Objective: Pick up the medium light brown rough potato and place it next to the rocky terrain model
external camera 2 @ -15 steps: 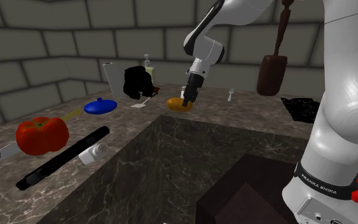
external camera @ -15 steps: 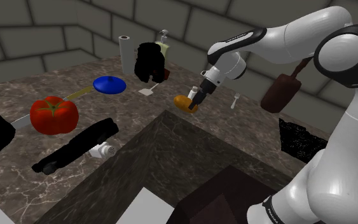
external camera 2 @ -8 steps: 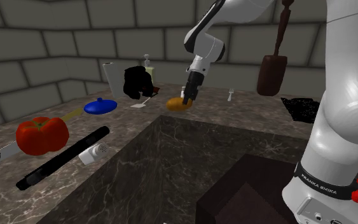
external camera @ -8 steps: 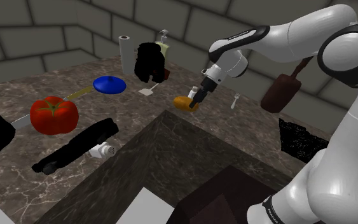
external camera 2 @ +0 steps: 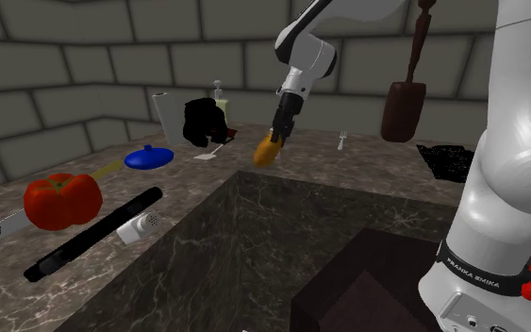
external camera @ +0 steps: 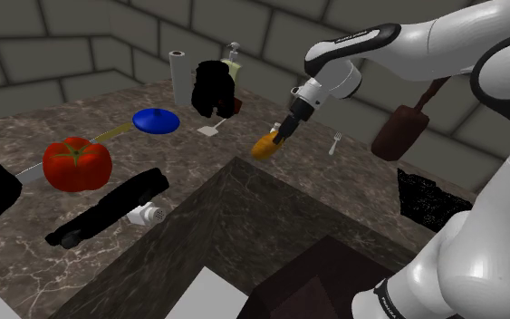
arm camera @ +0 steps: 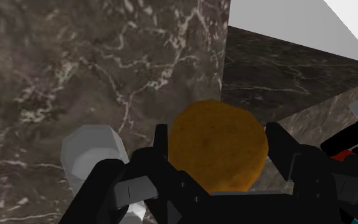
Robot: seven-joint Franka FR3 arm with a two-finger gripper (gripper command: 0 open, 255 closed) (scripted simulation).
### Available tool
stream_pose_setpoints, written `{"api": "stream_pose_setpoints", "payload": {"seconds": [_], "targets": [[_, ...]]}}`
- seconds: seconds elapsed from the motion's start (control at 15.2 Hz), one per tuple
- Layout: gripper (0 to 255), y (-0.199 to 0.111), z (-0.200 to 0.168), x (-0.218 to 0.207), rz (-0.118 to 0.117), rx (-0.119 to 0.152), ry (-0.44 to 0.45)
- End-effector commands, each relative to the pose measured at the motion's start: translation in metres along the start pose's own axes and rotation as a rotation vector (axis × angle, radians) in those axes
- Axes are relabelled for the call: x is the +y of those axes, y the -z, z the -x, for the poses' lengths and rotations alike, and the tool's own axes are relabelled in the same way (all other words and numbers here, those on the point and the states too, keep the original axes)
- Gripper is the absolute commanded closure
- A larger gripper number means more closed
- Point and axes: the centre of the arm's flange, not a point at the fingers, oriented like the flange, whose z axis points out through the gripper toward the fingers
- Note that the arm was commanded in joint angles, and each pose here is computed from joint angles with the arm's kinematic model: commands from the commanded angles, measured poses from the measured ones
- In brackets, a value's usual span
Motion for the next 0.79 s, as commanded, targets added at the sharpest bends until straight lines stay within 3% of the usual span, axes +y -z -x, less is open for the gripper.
{"api": "stream_pose_setpoints", "payload": {"seconds": [0.0, 0.73], "targets": [[255, 0.008, -0.001, -0.004, 0.0, 0.0, 0.0], [255, 0.059, -0.01, -0.032, 0.0, 0.0, 0.0]]}}
